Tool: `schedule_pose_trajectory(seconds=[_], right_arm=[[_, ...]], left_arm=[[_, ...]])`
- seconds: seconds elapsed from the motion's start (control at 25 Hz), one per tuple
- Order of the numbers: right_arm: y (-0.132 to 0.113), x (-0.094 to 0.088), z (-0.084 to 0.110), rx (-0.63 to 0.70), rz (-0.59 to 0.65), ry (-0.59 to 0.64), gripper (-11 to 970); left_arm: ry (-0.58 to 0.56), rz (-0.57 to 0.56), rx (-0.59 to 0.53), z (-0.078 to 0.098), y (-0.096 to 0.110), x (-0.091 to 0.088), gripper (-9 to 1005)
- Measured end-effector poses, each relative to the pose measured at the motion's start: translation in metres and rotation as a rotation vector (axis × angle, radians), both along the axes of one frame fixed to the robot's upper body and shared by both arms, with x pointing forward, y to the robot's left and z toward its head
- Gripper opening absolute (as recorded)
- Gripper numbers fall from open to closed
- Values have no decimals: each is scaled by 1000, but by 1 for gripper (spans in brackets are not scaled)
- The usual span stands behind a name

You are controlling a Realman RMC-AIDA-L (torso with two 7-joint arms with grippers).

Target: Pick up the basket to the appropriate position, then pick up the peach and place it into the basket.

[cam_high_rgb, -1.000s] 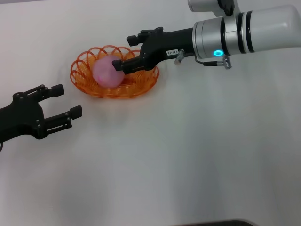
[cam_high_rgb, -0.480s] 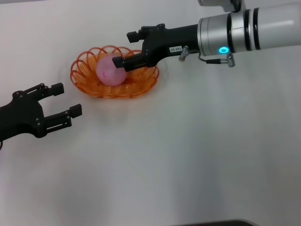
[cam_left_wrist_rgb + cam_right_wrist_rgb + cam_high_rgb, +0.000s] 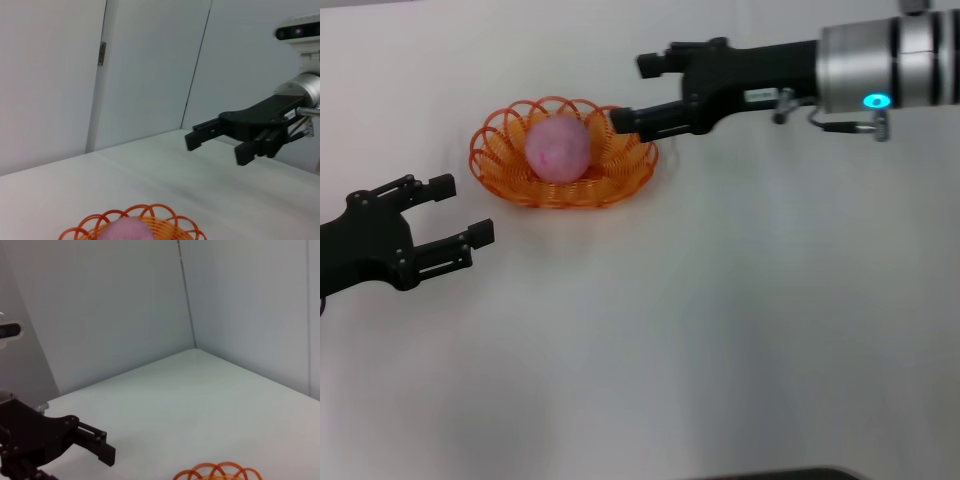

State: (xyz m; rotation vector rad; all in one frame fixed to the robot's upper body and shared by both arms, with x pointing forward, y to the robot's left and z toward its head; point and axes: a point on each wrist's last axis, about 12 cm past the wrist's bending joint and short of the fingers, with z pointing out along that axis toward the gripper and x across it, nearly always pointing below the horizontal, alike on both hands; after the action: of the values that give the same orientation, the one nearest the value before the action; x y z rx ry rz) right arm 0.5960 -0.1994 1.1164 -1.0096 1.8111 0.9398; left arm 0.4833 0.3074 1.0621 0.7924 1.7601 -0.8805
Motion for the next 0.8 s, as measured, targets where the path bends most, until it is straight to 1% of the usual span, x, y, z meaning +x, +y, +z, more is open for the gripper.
schedule_pose_trajectory(seconds=[0.28, 0.44, 0.6, 0.8], right_arm=[[-48, -23, 3, 7, -35, 27, 958], [-67, -35, 2, 28, -62, 33, 958], [-72, -40, 1, 35, -67, 38, 958], [-73, -43, -5, -2, -61, 57, 958]], left_arm=[[-4, 7, -6, 1, 1, 0, 797], [-7, 7, -6, 1, 1, 1, 796], [-10, 4, -5, 3, 0, 3, 796], [5, -6, 4, 3, 0, 5, 797]])
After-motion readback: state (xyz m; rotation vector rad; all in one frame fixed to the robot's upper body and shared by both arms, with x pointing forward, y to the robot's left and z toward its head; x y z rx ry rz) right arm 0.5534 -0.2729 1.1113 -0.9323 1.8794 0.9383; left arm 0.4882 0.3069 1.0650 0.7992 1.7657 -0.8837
